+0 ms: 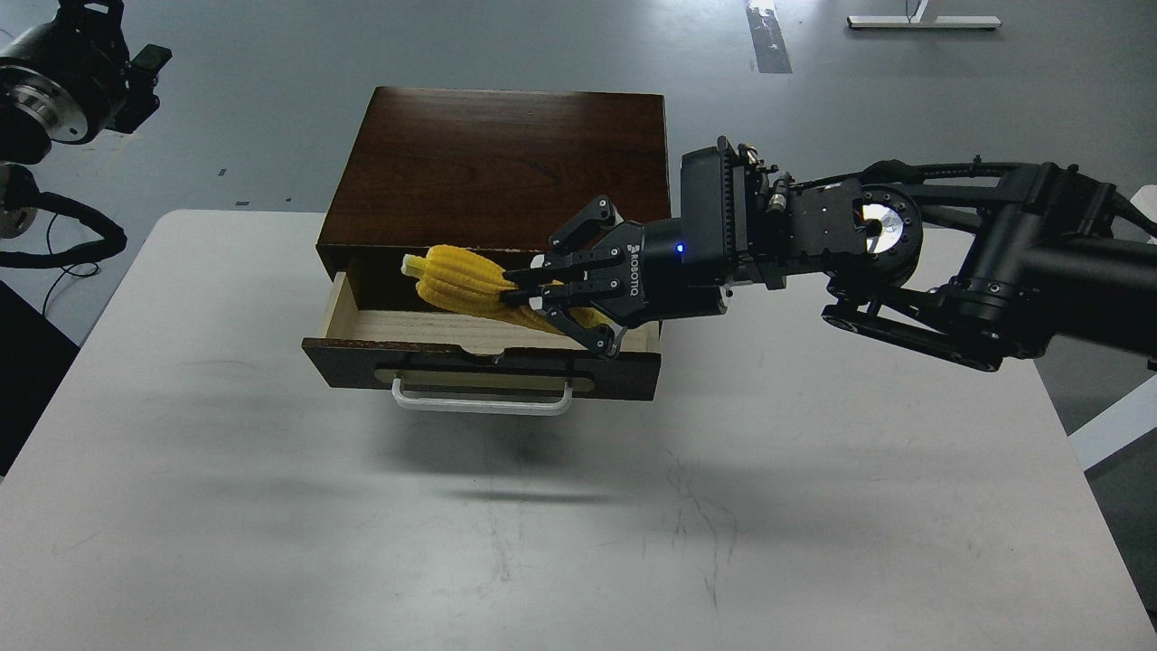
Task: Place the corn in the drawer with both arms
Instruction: 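Lower the corn into the drawer and open the right gripper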
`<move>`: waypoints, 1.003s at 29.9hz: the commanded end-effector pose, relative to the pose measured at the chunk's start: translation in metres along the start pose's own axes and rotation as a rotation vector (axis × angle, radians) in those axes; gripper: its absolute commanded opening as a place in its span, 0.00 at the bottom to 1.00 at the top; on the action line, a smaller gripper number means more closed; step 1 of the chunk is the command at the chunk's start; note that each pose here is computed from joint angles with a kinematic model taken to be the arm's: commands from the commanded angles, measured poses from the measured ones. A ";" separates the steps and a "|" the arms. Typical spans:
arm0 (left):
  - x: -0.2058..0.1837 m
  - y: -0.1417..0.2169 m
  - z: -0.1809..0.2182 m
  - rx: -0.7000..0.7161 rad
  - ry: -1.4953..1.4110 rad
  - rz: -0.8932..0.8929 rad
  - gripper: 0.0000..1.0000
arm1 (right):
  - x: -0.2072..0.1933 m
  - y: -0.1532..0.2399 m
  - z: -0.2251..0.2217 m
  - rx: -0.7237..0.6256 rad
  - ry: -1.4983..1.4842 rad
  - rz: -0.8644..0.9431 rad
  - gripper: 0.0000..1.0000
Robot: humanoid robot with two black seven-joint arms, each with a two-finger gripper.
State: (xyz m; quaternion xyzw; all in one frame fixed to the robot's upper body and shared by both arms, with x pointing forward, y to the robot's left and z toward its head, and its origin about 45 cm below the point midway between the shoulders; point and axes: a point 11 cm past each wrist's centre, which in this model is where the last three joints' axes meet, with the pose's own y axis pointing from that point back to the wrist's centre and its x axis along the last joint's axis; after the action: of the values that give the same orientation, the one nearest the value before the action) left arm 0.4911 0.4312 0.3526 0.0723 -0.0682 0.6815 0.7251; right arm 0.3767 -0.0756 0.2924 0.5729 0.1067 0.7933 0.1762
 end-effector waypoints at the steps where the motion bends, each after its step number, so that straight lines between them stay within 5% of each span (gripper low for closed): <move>1: 0.000 0.000 0.000 0.000 0.000 0.000 0.98 | 0.000 0.001 0.012 -0.031 0.016 -0.009 0.04; 5: -0.002 -0.001 0.000 0.000 0.001 -0.003 0.98 | -0.003 0.003 0.016 -0.042 0.014 -0.016 0.06; 10: -0.002 0.000 -0.001 0.001 0.001 -0.005 0.98 | -0.004 -0.001 0.012 -0.036 0.004 -0.011 0.50; 11: -0.001 0.000 0.000 0.001 0.000 -0.003 0.98 | -0.004 -0.001 0.012 -0.034 0.001 -0.008 0.71; 14: -0.001 0.000 0.000 0.000 -0.003 -0.006 0.98 | -0.005 -0.001 0.010 -0.034 -0.005 -0.008 0.91; 30: -0.002 -0.001 0.001 -0.001 0.001 -0.008 0.98 | 0.008 0.001 0.025 -0.086 -0.035 0.045 0.98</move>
State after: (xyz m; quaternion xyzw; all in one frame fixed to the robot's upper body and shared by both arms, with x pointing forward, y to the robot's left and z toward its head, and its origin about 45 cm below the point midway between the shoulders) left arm 0.4918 0.4287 0.3522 0.0731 -0.0685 0.6785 0.7277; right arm 0.3920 -0.0753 0.2974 0.5754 0.0795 0.7922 0.1869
